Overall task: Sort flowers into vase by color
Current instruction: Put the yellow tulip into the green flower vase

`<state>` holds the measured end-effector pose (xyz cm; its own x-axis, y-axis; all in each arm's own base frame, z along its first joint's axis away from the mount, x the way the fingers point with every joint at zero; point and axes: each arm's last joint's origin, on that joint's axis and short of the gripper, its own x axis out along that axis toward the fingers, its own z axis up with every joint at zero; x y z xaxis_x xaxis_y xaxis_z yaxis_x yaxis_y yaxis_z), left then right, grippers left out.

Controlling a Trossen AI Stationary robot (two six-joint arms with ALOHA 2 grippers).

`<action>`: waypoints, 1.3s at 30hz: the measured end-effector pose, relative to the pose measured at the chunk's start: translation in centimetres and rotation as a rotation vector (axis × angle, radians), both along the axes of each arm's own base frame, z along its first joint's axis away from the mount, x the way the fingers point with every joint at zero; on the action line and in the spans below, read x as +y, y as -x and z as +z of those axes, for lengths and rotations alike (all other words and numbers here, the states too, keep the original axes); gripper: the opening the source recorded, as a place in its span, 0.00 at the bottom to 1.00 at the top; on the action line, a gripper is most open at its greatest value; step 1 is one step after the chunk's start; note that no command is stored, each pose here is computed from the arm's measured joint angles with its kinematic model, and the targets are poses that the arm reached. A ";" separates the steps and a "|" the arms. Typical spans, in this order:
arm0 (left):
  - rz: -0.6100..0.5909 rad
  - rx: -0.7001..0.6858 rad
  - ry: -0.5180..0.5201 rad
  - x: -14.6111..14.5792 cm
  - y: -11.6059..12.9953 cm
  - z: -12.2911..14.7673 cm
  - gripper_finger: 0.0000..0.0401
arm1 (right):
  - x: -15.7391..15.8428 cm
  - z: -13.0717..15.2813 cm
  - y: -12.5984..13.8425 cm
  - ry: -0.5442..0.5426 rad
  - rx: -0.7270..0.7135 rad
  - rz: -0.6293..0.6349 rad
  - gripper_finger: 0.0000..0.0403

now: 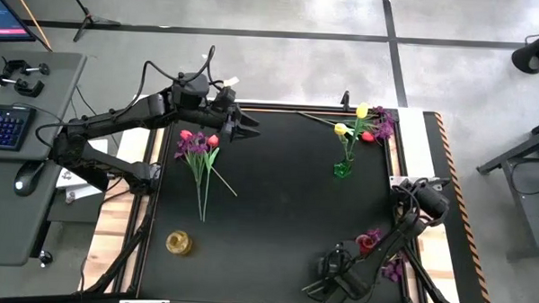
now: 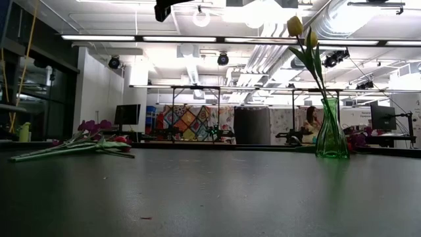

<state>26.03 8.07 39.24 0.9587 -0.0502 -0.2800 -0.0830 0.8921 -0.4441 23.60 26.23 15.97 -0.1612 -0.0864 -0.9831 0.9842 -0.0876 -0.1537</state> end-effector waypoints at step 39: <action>0.000 0.001 -0.001 0.0 0.0 0.0 0.51 | -1.8 -1.6 -1.6 -0.050 -0.010 0.001 0.15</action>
